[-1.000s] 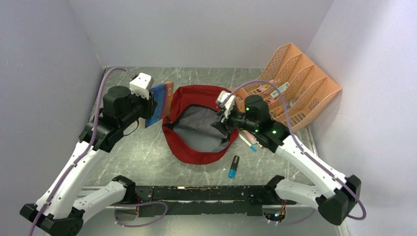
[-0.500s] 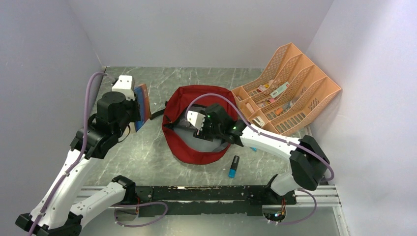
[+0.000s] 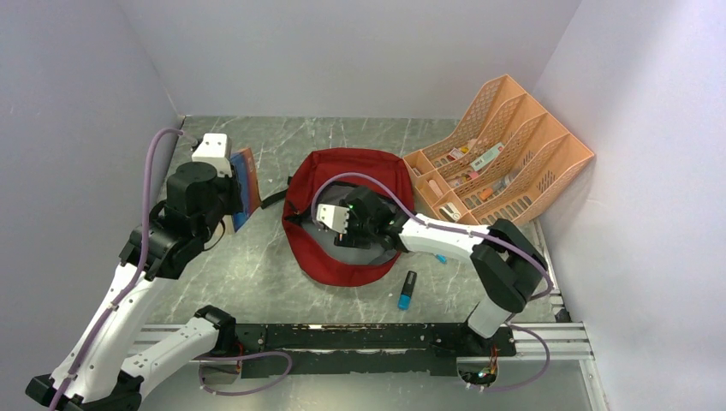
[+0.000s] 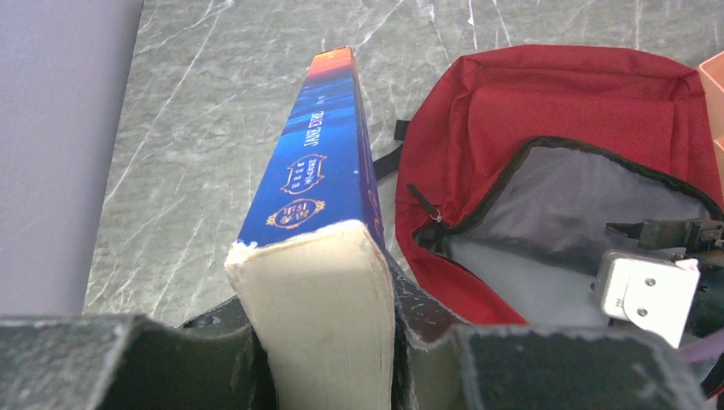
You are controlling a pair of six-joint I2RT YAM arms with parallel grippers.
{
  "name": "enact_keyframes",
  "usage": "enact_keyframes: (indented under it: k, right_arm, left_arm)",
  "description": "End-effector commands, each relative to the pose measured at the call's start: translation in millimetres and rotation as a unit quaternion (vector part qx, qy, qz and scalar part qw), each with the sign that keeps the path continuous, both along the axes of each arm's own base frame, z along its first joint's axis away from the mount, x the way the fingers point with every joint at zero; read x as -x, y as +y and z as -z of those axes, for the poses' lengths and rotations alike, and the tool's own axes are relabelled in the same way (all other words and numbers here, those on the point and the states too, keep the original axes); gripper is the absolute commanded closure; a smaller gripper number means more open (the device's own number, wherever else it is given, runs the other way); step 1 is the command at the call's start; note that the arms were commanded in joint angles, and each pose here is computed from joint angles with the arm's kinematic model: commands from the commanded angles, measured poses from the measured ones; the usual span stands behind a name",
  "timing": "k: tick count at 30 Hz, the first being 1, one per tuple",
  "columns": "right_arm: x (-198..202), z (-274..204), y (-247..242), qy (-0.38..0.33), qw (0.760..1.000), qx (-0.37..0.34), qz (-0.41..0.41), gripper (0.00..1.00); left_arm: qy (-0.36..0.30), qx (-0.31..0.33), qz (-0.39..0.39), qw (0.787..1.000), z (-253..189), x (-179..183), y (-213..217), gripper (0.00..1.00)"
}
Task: Pack the student bag
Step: Place the book in the student bag.
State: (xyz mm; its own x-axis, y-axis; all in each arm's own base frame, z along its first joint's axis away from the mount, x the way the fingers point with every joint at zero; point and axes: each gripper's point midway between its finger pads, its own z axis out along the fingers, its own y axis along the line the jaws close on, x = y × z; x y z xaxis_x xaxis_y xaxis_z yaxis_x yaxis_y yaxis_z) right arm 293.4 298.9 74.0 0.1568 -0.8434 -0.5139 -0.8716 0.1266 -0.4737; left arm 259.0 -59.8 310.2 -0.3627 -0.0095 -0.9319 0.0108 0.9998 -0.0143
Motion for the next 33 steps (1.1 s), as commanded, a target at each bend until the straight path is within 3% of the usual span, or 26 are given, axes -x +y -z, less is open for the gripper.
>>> enact_keyframes:
  k: [1, 6, 10, 18, 23, 26, 33]
  right_arm:
    - [-19.8, 4.4, 2.0, -0.036, 0.999, 0.021, 0.017, 0.32]
    - [-32.7, 11.7, 1.3, -0.05, 0.997, 0.038, 0.039, 0.44]
    - [-32.7, -3.8, 13.3, -0.046, 0.998, 0.003, 0.036, 0.67]
    - [-37.2, -47.2, 30.8, -0.043, 0.997, -0.051, 0.048, 1.0]
    - [-46.1, -85.7, 54.9, -0.033, 0.987, -0.136, 0.076, 1.0]
    - [-48.8, -101.5, 80.5, 0.018, 0.978, -0.188, 0.087, 1.0]
    - [-77.0, -119.8, 127.3, 0.109, 0.955, -0.219, 0.167, 1.0]
  left_arm:
    - [-0.083, 0.038, -0.022, 0.996, -50.3, -3.9, 5.8, 0.95]
    - [-0.086, 0.042, -0.025, 0.995, -52.2, -1.0, 7.8, 0.95]
    - [-0.086, 0.041, -0.032, 0.995, -54.5, 1.0, 11.2, 0.95]
    - [-0.085, 0.045, -0.037, 0.995, -53.7, 4.3, 13.6, 0.95]
    - [-0.077, 0.048, -0.049, 0.995, -49.0, 7.2, 17.3, 0.95]
    - [-0.068, 0.054, -0.055, 0.995, -45.5, 8.9, 18.1, 0.95]
    - [-0.051, 0.09, -0.063, 0.993, -51.4, 13.8, 14.6, 0.95]
